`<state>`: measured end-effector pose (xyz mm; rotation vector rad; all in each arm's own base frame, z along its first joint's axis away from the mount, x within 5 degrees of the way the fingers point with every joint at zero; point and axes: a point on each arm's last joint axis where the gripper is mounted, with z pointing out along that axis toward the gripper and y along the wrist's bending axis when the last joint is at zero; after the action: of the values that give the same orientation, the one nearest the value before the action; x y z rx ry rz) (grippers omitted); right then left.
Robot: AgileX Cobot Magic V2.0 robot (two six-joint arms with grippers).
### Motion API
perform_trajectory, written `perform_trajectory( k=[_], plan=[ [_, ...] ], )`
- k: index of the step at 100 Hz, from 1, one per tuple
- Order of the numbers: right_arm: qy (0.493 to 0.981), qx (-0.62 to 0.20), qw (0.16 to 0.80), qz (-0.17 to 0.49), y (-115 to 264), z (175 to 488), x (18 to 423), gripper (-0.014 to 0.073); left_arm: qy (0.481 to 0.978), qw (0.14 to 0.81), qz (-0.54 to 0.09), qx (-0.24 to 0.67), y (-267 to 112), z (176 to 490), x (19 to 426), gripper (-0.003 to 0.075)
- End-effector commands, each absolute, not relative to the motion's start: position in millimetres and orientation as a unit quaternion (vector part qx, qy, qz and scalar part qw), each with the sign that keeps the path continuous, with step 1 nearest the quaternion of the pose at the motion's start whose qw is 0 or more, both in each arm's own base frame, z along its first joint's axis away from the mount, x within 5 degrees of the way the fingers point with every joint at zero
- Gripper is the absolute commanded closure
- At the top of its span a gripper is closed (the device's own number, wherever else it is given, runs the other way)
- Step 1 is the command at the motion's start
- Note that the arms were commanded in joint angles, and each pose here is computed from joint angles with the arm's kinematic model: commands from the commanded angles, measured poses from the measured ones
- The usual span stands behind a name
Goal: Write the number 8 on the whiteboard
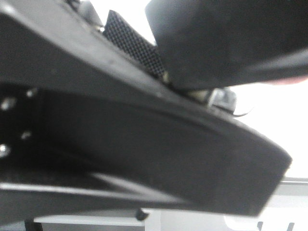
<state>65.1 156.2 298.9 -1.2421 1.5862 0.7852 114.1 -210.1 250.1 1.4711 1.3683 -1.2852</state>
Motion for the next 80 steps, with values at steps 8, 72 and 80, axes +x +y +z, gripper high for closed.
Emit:
perform_trajectory(
  k=[8,72,80],
  plan=[
    [0.641,-0.493,0.492,0.324,157.5,309.3,67.8,0.0666,0.512,0.389,-0.547,0.536,-212.5,273.0,113.2,0.0439],
    [0.643,-0.484,0.494,0.329,157.6,310.3,68.4,0.0510,0.529,0.375,-0.534,0.543,-212.0,268.5,113.6,0.0741],
    [0.641,-0.473,0.509,0.327,156.7,313.2,70.4,0.0319,0.533,0.376,-0.529,0.543,-212.1,267.8,114.6,0.0741]
  ],
)
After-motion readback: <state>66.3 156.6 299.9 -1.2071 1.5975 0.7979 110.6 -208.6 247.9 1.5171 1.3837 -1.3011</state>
